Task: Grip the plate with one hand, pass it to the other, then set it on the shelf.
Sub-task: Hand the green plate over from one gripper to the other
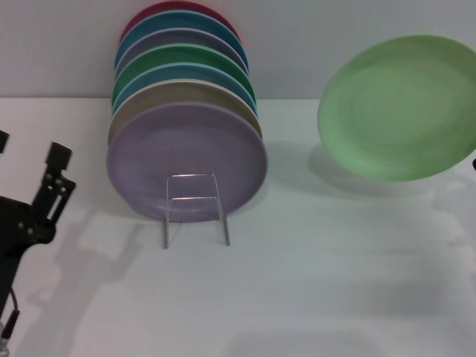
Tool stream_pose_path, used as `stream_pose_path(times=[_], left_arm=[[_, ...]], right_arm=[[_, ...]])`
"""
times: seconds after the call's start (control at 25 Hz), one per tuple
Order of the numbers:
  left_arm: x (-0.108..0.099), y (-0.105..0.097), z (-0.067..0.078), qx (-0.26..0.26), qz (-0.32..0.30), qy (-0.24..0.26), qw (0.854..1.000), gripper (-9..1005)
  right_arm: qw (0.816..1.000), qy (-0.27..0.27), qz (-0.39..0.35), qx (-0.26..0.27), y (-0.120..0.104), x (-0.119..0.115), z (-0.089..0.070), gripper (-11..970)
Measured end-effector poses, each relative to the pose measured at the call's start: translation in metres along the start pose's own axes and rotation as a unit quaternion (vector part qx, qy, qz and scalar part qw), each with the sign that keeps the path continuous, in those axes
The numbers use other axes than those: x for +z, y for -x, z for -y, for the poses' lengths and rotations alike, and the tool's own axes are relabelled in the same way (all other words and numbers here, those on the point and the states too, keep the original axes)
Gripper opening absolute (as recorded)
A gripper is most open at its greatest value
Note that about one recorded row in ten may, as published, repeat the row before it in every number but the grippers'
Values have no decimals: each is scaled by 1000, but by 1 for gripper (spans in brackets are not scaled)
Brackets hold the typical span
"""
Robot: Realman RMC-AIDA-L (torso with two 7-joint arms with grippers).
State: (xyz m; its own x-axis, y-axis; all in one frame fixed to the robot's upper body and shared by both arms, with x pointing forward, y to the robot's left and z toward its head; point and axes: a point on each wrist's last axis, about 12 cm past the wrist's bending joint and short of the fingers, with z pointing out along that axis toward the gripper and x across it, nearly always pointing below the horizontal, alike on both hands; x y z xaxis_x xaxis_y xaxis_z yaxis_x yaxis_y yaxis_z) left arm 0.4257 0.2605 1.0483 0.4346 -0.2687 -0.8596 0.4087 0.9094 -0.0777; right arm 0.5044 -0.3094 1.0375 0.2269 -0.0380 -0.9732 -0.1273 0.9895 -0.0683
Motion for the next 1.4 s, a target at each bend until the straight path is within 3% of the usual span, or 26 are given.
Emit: stream_pose_path(times=[0.6,0.96,1.4], left_arm=[[-3,-16,23,-35,-66,-73,995,775],[0,-24,39,-22,-88,-107,990,771],[-4,-29,46,-30,-114,-119,986,766]], right_arm=[[999,46,24,-9,5,-3,-15,18],[997,69,34,-1,5,-25,-23,18],[994,102,25,5,2,-41,-34,18]])
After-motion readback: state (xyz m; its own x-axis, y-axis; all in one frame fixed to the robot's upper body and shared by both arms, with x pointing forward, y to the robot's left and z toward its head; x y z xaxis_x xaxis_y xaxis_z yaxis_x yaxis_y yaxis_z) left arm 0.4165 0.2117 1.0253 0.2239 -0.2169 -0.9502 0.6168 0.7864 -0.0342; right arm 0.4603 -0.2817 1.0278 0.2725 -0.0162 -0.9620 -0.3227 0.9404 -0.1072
